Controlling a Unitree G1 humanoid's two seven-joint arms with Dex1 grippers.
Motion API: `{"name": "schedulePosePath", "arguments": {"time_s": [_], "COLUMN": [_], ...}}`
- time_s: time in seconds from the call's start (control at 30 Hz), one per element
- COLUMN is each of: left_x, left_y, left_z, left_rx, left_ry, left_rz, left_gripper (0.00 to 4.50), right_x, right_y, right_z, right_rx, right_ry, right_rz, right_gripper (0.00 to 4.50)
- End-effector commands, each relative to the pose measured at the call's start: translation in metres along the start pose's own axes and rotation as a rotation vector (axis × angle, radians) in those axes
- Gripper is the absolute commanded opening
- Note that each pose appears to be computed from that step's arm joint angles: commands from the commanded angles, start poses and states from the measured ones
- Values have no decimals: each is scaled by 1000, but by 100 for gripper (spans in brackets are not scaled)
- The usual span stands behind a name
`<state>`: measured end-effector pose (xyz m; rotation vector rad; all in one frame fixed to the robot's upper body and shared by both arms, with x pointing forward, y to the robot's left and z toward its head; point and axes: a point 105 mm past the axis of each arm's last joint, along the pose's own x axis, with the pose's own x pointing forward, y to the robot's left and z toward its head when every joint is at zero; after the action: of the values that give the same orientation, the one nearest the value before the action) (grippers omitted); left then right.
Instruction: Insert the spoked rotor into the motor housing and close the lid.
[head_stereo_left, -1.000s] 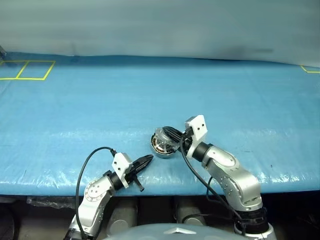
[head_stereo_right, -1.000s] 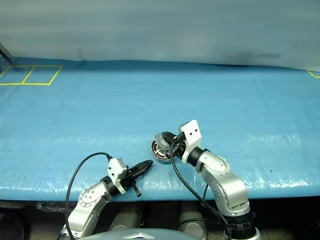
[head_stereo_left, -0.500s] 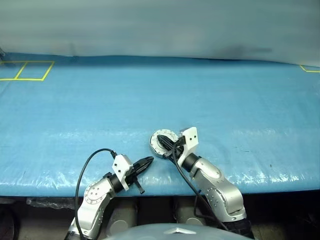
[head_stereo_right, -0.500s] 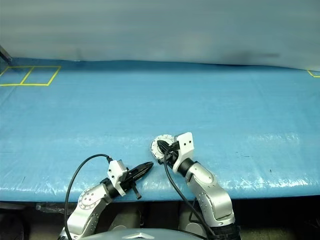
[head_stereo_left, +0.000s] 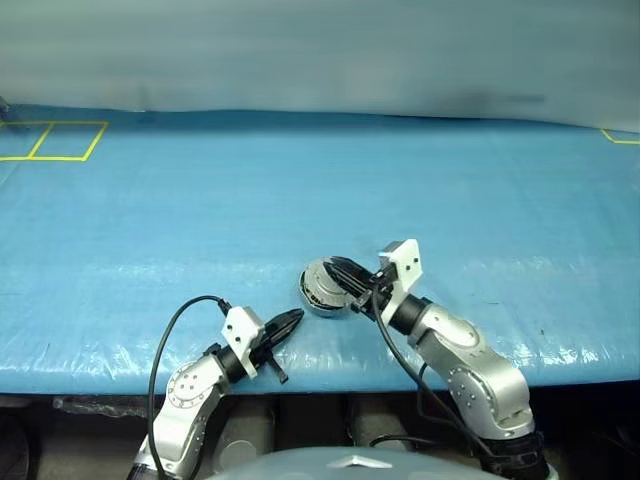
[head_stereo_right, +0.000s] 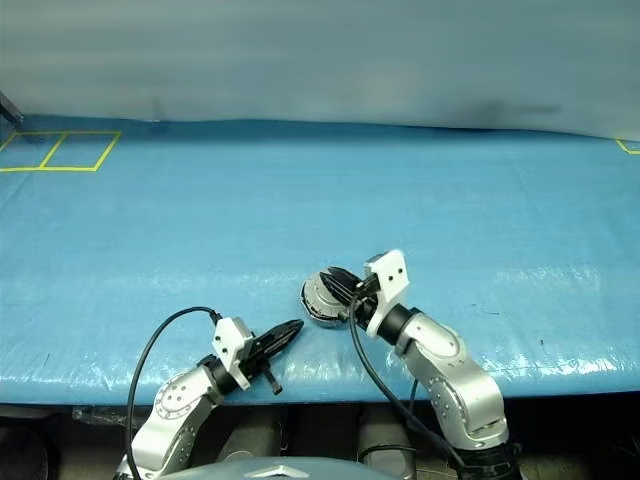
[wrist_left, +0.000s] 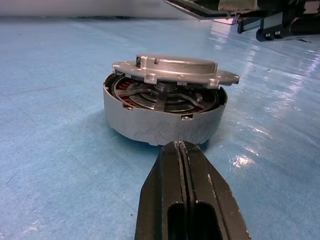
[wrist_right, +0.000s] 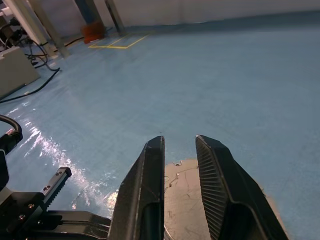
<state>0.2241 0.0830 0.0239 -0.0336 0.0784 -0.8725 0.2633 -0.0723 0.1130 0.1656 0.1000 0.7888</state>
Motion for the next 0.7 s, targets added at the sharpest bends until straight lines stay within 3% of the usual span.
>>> {"name": "schedulePosePath", "arguments": {"time_s": [0.03, 0.27, 0.7], "left_x": [3, 6, 5], "left_y": [-3, -4, -5], "left_z": [8, 9, 7], "left_rx": [20, 16, 13], "left_ry": [-22, -21, -17], "left_rz": [-13, -26, -38], "left_gripper": [0, 0, 0], "right_x": [-3, -6, 10], "right_y": [0, -6, 4], "right_z": [17, 12, -18], "right_rx": [-43, -78, -226], "right_ry": [-56, -19, 124], "right_rz": [0, -15, 48], "right_gripper": [221, 449, 449]}}
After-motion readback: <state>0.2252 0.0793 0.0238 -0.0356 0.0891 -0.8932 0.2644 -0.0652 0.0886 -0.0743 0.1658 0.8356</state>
